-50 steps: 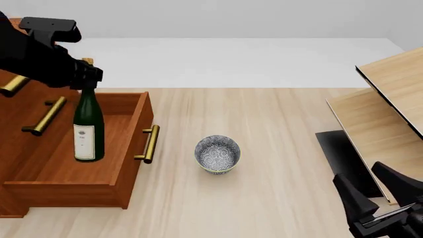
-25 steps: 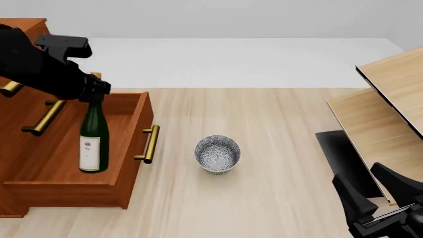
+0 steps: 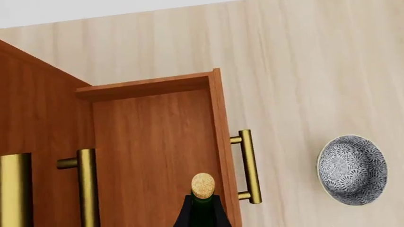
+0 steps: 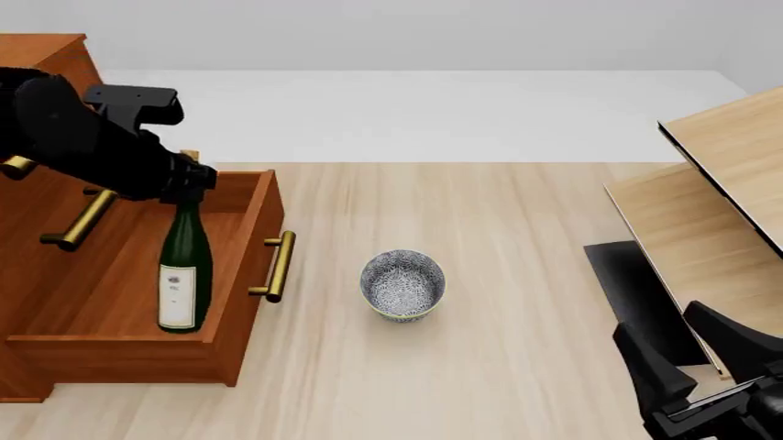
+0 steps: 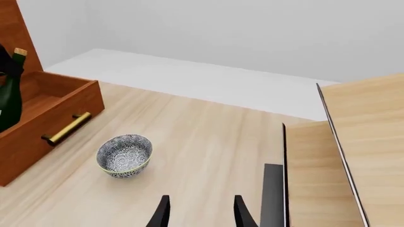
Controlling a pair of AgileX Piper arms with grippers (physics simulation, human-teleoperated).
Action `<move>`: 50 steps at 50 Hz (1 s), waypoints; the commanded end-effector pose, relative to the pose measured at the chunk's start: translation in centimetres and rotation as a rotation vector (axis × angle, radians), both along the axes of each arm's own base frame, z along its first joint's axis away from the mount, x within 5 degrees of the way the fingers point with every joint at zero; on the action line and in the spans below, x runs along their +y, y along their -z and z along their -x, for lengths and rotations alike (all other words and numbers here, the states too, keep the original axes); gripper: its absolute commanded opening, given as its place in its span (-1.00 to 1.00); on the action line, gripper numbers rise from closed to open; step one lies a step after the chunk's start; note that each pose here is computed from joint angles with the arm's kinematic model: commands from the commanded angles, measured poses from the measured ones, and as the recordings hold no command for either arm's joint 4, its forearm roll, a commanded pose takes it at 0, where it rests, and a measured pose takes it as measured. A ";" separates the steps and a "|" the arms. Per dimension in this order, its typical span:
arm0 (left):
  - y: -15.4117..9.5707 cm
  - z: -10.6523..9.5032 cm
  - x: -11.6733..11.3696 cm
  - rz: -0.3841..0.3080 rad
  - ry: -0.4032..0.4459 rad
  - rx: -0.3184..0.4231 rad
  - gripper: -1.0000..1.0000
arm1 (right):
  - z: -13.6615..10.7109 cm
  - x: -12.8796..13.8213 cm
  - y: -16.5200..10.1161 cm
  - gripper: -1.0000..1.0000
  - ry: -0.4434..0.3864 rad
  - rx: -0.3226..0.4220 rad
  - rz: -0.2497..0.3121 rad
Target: Put the wine bottle in the bottom drawer of the cabinet.
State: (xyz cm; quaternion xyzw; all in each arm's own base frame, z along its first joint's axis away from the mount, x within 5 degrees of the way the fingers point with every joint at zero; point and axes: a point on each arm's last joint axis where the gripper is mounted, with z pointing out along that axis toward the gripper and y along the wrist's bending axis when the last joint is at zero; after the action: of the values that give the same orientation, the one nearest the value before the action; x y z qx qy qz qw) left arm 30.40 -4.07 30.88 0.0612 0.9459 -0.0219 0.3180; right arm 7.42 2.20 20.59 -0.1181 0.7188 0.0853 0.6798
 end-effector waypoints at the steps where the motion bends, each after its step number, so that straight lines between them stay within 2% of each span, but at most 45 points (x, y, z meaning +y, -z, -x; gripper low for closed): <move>1: 0.1 -0.1 -0.2 0.016 -0.014 0.000 -1.00 | 0.0 0.0 0.0 1.00 0.000 0.001 0.002; 24: 1.6 -0.4 -0.3 0.028 -0.032 0.019 -1.00 | 0.0 0.0 0.1 1.00 -0.005 0.005 0.004; 34: 3.1 -0.4 -0.9 0.053 -0.059 0.060 -1.00 | -0.1 0.1 0.1 1.00 -0.007 0.007 0.005; 41: 3.8 -0.8 -0.5 0.042 -0.062 0.074 -1.00 | -0.1 0.1 0.1 1.00 -0.007 0.008 0.005; 50: 5.0 -1.1 -1.1 0.054 -0.069 0.096 -1.00 | -0.2 0.1 0.1 1.00 -0.010 0.012 0.004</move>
State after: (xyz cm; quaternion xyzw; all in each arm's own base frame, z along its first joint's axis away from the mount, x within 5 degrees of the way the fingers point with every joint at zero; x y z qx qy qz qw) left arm 31.46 -4.49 28.27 0.0354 0.9481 -0.0274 0.3148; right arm 7.55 2.30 20.49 -0.1219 0.7222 0.0873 0.6753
